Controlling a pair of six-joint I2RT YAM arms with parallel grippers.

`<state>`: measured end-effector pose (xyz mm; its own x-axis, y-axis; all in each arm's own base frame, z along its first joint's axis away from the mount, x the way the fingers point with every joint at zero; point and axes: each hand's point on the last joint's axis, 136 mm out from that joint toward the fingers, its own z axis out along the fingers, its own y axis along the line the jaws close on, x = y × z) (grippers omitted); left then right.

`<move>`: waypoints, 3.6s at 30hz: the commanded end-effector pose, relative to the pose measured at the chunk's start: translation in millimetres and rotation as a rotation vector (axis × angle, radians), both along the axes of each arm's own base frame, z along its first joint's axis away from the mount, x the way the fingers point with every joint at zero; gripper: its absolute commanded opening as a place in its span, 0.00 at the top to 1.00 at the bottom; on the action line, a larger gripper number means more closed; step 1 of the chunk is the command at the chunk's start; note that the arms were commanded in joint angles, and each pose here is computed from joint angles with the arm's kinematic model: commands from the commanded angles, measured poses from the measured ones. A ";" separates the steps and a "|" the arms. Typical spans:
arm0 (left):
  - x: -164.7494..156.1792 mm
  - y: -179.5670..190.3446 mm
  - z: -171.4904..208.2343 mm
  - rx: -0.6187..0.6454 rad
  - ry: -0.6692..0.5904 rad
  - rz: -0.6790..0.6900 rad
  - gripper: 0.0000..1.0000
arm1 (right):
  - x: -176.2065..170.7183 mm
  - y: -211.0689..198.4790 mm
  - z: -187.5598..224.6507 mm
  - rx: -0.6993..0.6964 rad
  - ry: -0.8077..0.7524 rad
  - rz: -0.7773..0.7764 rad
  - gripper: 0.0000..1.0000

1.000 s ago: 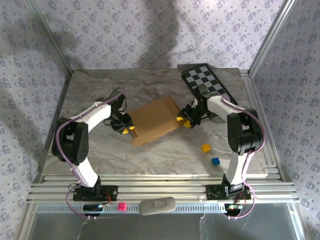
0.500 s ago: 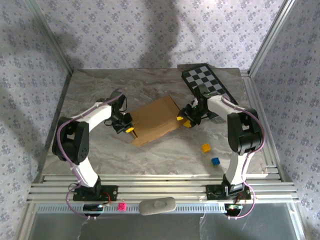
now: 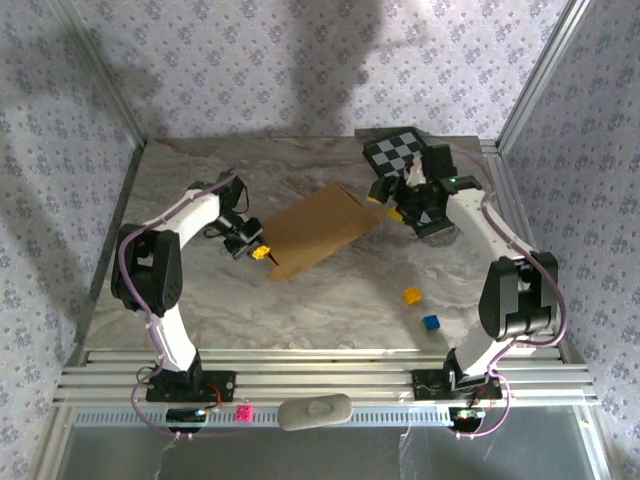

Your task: Fold the paper box

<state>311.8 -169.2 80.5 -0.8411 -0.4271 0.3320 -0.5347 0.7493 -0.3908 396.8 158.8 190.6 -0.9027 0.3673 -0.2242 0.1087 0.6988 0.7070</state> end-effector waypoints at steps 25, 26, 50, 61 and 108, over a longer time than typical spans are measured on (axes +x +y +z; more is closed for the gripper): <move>-30.9 -28.1 64.5 -0.347 0.148 -0.029 1.00 | 19.2 1.4 8.2 0.330 0.406 0.013 0.10; -31.8 -28.0 65.0 -0.348 0.148 -0.031 1.00 | 17.4 6.2 6.0 0.332 0.419 0.033 0.10; -31.4 -26.4 69.8 -0.345 0.125 -0.038 1.00 | 7.7 42.1 2.6 0.407 0.484 0.115 0.43; -7.2 19.7 89.1 -0.108 0.001 -0.012 0.59 | 1.5 26.8 -3.6 0.365 0.525 -0.036 0.52; -47.0 -183.6 148.4 0.231 -1.229 -1.734 0.28 | -113.0 -20.0 -8.8 0.362 1.057 -0.542 0.53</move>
